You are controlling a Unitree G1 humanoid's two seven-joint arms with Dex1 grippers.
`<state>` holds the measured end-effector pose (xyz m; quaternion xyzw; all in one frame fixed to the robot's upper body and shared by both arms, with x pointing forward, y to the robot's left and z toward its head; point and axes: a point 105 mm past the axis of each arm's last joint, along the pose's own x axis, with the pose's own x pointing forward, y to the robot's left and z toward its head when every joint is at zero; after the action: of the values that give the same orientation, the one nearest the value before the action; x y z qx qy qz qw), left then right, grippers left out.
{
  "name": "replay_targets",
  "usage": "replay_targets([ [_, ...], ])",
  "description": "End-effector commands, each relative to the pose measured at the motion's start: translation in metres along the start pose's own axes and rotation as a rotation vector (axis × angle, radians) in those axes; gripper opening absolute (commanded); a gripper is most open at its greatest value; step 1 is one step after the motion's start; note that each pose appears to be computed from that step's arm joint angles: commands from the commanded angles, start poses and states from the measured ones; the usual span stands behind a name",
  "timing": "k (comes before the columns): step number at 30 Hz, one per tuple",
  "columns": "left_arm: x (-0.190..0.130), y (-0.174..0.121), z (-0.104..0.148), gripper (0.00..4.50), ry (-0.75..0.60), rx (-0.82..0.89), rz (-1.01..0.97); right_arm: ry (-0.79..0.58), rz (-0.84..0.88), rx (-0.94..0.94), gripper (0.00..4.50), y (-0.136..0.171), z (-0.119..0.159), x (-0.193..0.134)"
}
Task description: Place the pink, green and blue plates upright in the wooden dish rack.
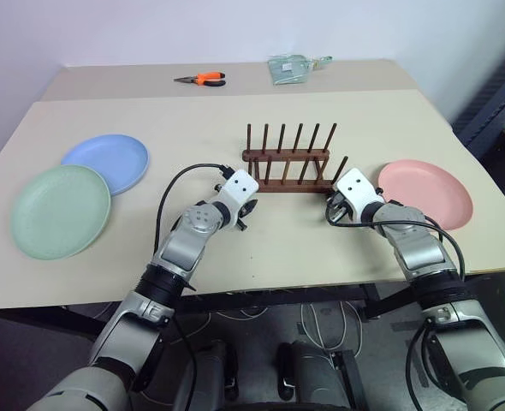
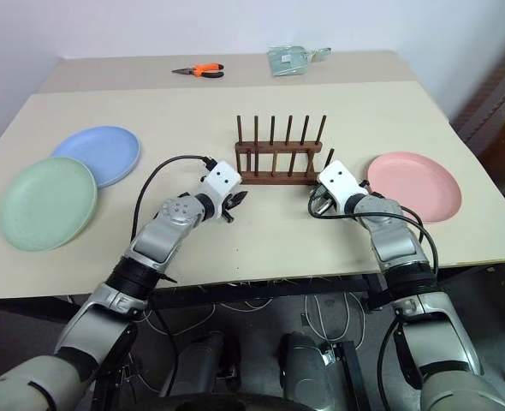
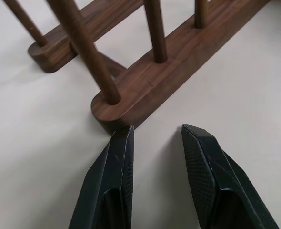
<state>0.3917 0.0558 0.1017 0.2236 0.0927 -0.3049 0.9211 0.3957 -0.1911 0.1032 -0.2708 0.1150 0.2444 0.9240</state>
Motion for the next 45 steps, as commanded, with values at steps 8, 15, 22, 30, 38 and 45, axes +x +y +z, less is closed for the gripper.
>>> replay_targets([
  [8, -0.069, -0.044, 0.024, 1.58, -0.259, -0.052, -0.347, 0.094, -0.095, -0.097, 3.92, -0.053, -0.002, -0.104],
  [15, -0.085, -0.049, 0.038, 1.58, -0.327, -0.116, -0.441, 0.275, -0.218, 0.017, 3.70, -0.068, -0.060, -0.102],
  [22, -0.085, -0.045, 0.039, 1.58, -0.318, -0.107, -0.416, 0.270, -0.234, 0.050, 0.61, -0.076, -0.065, -0.092],
  [30, -0.085, -0.026, 0.016, 1.58, -0.219, -0.102, -0.305, -0.311, -0.270, -0.048, 0.03, -0.096, 0.084, -0.101],
  [38, -0.086, -0.022, 0.012, 1.58, -0.219, -0.094, -0.300, -0.902, 0.248, 0.699, 0.03, -0.081, 0.217, -0.142],
  [45, -0.085, -0.020, 0.015, 1.58, -0.231, -0.097, -0.284, -0.744, 0.302, 0.820, 0.03, -0.070, 0.200, -0.110],
])
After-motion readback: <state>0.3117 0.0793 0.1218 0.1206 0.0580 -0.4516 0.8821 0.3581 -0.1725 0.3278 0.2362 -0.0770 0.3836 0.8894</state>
